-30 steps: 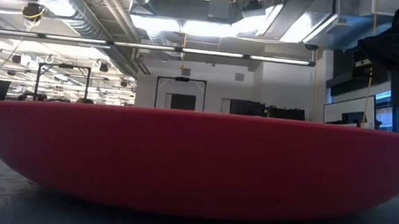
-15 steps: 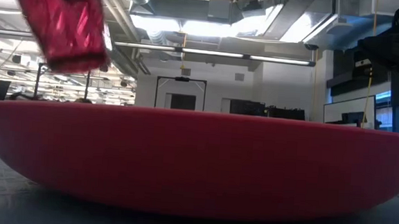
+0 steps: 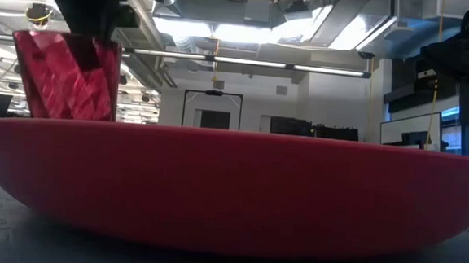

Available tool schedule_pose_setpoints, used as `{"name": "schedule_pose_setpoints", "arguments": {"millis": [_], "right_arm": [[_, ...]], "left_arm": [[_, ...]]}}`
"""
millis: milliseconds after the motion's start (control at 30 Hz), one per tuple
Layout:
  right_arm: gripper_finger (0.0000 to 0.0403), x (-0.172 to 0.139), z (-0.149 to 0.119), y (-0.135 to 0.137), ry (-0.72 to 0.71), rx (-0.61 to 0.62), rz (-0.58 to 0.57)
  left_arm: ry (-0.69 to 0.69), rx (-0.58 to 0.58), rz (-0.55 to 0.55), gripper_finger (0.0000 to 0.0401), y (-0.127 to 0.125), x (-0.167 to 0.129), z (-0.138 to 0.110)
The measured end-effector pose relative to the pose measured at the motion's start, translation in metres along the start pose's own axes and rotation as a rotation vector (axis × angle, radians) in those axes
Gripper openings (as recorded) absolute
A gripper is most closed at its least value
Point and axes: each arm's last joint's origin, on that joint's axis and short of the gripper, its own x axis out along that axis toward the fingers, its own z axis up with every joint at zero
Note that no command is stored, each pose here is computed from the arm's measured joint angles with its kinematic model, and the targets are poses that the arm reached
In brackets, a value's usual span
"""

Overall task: Pick and place plate/cup/fork/spoon on tray
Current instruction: Put the pink cup on the blue tray to the top left of the pink plate

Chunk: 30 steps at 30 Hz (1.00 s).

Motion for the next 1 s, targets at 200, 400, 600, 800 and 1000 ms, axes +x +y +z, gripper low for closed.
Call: {"name": "schedule_pose_setpoints", "arguments": {"millis": [200,400,600,800,1000], "right_arm": [[0.0045,0.000,0.000,0.000,0.000,0.000,0.000],[0.0045,0.000,0.000,0.000,0.000,0.000,0.000],[0.0045,0.000,0.000,0.000,0.000,0.000,0.000],[0.0045,0.000,0.000,0.000,0.000,0.000,0.000],[0.0045,0.000,0.000,0.000,0.000,0.000,0.000]], "left_arm": [[0.037,0.017,0.013,0.0007,-0.004,0.012,0.004],[0.044,0.039,0.022,0.0009,-0.007,0.018,0.007],[0.044,0.040,0.024,0.0025,-0.007,0.019,0.007],[0.044,0.040,0.024,0.0033,-0.007,0.019,0.007],[0.043,0.039,0.024,0.0033,-0.007,0.019,0.007]]}}
